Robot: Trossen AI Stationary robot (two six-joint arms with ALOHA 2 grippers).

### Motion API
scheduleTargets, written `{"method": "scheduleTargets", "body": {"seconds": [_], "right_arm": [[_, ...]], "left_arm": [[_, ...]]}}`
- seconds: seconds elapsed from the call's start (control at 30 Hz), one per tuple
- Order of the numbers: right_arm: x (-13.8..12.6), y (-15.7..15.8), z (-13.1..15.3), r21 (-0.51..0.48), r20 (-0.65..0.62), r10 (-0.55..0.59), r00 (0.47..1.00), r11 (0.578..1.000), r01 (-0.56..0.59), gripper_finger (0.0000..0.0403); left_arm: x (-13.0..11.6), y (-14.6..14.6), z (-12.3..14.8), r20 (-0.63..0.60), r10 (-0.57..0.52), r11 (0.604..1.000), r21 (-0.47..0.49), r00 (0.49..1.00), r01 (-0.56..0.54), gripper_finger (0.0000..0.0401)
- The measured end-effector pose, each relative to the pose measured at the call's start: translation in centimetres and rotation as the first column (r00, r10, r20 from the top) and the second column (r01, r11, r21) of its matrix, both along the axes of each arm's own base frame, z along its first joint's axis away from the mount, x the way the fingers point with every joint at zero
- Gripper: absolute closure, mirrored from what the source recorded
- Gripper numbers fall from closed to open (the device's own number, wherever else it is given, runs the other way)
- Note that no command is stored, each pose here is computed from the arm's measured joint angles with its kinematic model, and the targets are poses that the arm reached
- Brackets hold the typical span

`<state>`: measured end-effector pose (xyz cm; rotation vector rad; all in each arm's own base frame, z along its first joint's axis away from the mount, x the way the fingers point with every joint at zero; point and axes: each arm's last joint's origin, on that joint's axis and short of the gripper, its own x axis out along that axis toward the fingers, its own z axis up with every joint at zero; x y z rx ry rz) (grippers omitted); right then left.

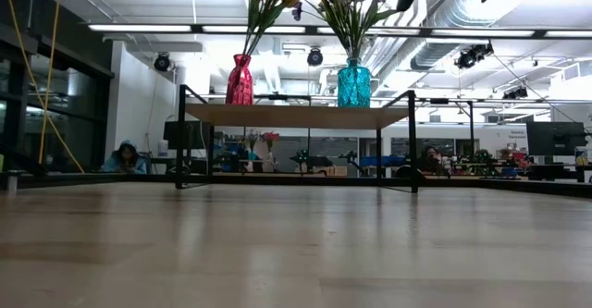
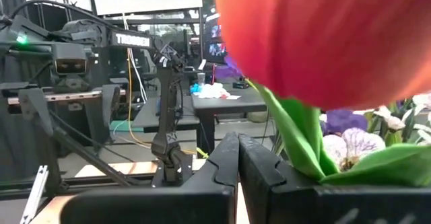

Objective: Pick and place flowers into a vace then onto a shelf
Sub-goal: Adjust the orange flower in the blue vase

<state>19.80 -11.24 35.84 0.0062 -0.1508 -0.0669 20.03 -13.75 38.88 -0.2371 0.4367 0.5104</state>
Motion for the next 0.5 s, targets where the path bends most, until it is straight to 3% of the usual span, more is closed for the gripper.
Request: {"method": "scheduleTargets", "body": {"seconds": [0.5], "right_arm": [[-0.8, -1.2, 0.4, -0.043, 0.034, -0.035, 0.999, 0.998, 0.037, 0.0402]], "left_arm": [[0.0, 0.0, 0.0, 0.011, 0.012, 1.0, 0.007, 1.0, -0.012, 0.0009]]}}
